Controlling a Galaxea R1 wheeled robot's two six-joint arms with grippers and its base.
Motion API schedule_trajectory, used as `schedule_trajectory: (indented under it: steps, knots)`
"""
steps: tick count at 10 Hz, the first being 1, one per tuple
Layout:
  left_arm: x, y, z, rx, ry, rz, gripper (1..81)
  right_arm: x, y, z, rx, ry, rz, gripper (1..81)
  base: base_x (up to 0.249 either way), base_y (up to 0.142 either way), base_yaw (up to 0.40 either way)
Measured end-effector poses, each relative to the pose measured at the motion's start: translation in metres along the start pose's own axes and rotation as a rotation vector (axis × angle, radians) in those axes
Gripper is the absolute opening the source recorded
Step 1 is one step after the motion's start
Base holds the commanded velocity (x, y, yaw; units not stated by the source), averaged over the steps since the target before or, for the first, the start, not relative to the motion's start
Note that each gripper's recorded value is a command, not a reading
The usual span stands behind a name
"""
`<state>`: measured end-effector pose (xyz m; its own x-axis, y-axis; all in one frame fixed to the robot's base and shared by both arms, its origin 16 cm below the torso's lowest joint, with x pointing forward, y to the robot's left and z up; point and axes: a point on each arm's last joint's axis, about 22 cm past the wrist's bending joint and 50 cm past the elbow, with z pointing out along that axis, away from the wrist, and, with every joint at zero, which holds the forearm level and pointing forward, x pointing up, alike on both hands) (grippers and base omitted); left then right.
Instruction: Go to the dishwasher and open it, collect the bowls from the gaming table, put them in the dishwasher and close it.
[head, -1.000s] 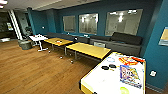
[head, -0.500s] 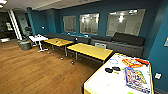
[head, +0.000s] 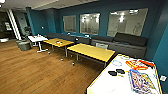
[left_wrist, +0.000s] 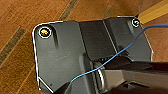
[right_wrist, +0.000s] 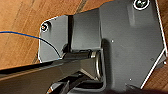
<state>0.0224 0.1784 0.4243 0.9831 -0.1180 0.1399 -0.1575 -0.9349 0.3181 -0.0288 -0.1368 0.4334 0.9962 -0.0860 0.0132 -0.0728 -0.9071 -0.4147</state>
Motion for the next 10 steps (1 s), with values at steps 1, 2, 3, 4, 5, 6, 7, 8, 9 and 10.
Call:
schedule_trajectory:
  steps: [1, 2, 3, 4, 5, 6, 7, 8, 9, 10]
  knots:
    - [-0.0002, -0.0009, -0.0002, 0.001, -0.001, 0.000, 81.1, 0.0001, -0.0005, 0.0002, 0.001, 0.000, 0.000, 81.1, 0.135, 0.000, 0.000]
    - [0.0000, -0.0018, -0.0004, 0.002, -0.001, 0.000, 81.1, 0.0001, -0.0001, 0.0001, 0.000, -0.001, 0.000, 81.1, 0.094, 0.000, 0.000]
    - [0.0025, -0.0036, -0.0006, 0.004, 0.001, 0.000, 81.1, 0.0033, -0.0035, 0.0011, 0.004, 0.002, -0.001, 81.1, 0.064, 0.000, 0.000]
    - [0.0060, -0.0043, -0.0005, 0.005, 0.008, 0.001, 81.1, 0.0074, -0.0007, 0.0003, 0.001, 0.007, -0.002, 81.1, 0.000, 0.000, 0.000]
    - [0.0053, -0.0016, 0.0001, 0.002, 0.007, 0.001, 81.1, 0.0068, -0.0003, 0.0002, 0.000, 0.008, -0.002, 81.1, 0.000, 0.000, 0.000]
    - [0.0005, -0.0004, 0.0000, 0.000, 0.001, -0.001, 81.1, 0.0033, 0.0013, -0.0003, -0.002, 0.003, -0.001, 81.1, 0.000, 0.000, 0.000]
    - [-0.0036, -0.0013, -0.0006, 0.001, -0.007, -0.002, 81.1, -0.0010, 0.0014, -0.0004, -0.002, -0.003, 0.001, 81.1, 0.000, 0.000, 0.000]
    - [-0.0016, -0.0017, -0.0005, 0.002, -0.004, -0.001, 81.1, 0.0001, 0.0009, -0.0002, -0.001, -0.001, 0.001, 81.1, 0.000, 0.000, 0.000]
    - [0.0001, -0.0007, -0.0001, 0.000, -0.002, -0.001, 81.1, 0.0002, 0.0014, -0.0004, -0.002, -0.001, 0.001, 81.1, 0.000, 0.000, 0.000]
    - [-0.0002, -0.0012, -0.0003, 0.001, -0.002, -0.001, 81.1, 0.0002, 0.0014, -0.0004, -0.002, -0.001, 0.000, 81.1, 0.000, 0.000, 0.000]
